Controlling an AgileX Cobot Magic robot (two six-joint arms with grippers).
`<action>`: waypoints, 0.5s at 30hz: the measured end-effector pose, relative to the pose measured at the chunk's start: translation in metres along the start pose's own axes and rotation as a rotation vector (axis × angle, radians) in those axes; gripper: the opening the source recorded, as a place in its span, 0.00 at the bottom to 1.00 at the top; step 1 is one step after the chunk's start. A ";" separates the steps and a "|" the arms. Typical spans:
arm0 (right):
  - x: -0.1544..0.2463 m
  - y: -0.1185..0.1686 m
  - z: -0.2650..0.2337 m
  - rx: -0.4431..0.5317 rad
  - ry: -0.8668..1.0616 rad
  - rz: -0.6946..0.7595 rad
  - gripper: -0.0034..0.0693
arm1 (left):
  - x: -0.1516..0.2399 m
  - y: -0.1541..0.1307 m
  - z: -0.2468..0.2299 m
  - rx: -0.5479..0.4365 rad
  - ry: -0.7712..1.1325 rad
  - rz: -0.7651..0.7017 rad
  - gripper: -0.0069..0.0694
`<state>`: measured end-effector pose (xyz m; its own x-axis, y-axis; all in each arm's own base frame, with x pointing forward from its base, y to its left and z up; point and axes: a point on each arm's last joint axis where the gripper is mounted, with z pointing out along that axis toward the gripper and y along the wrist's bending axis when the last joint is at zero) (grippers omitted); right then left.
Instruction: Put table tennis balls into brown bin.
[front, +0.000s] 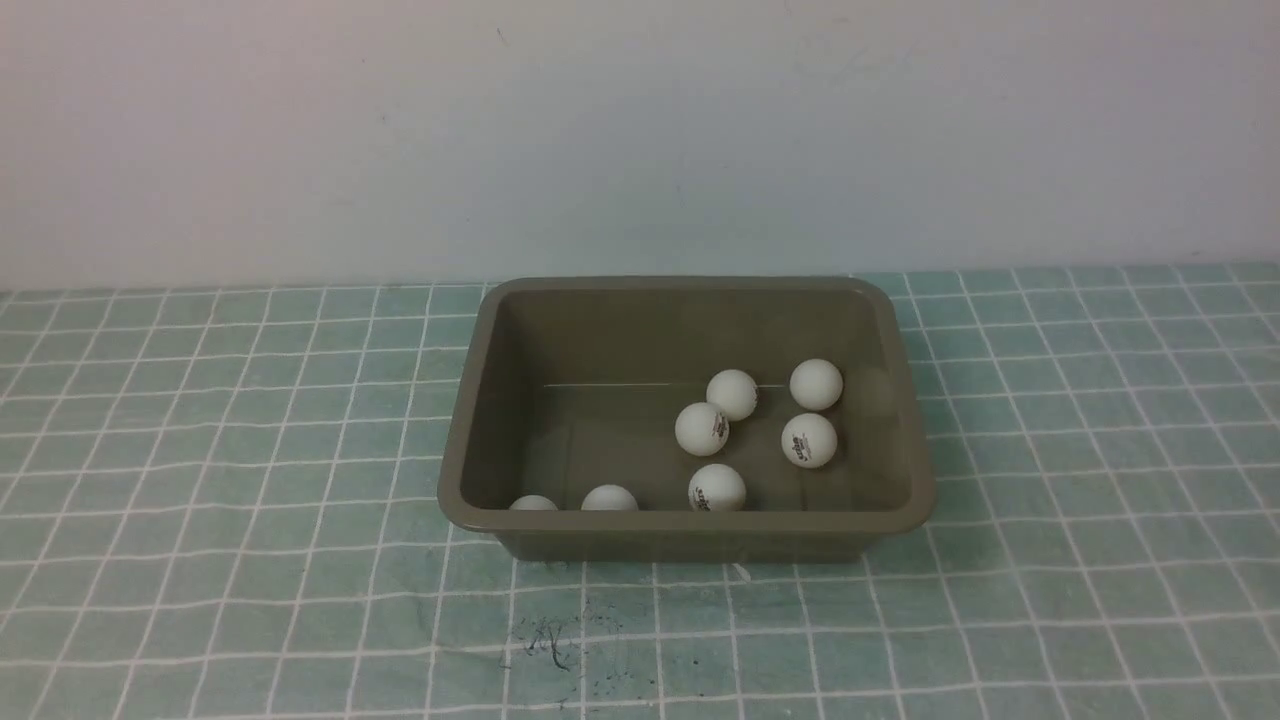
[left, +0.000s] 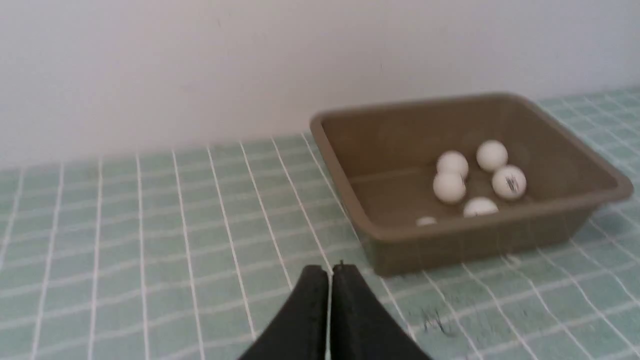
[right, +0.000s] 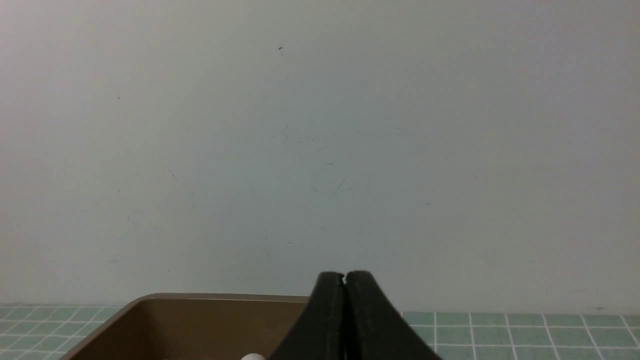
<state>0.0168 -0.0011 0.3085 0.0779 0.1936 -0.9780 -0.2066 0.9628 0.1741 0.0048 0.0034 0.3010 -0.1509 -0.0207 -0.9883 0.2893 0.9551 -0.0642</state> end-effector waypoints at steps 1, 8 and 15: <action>0.000 0.000 0.000 0.000 0.001 0.000 0.03 | -0.003 0.000 0.000 -0.005 -0.036 0.012 0.08; 0.000 0.000 0.000 0.000 0.001 0.000 0.03 | -0.001 0.003 0.008 -0.039 -0.103 0.078 0.09; 0.001 0.000 0.000 0.002 0.007 0.000 0.03 | 0.064 0.005 0.050 -0.112 -0.031 0.104 0.09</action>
<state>0.0168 -0.0011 0.3079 0.0715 0.1923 -0.9787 -0.2046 0.9632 0.1743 0.0440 -0.0075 0.2305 -0.0959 0.0728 -0.9927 0.1941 0.9796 0.0531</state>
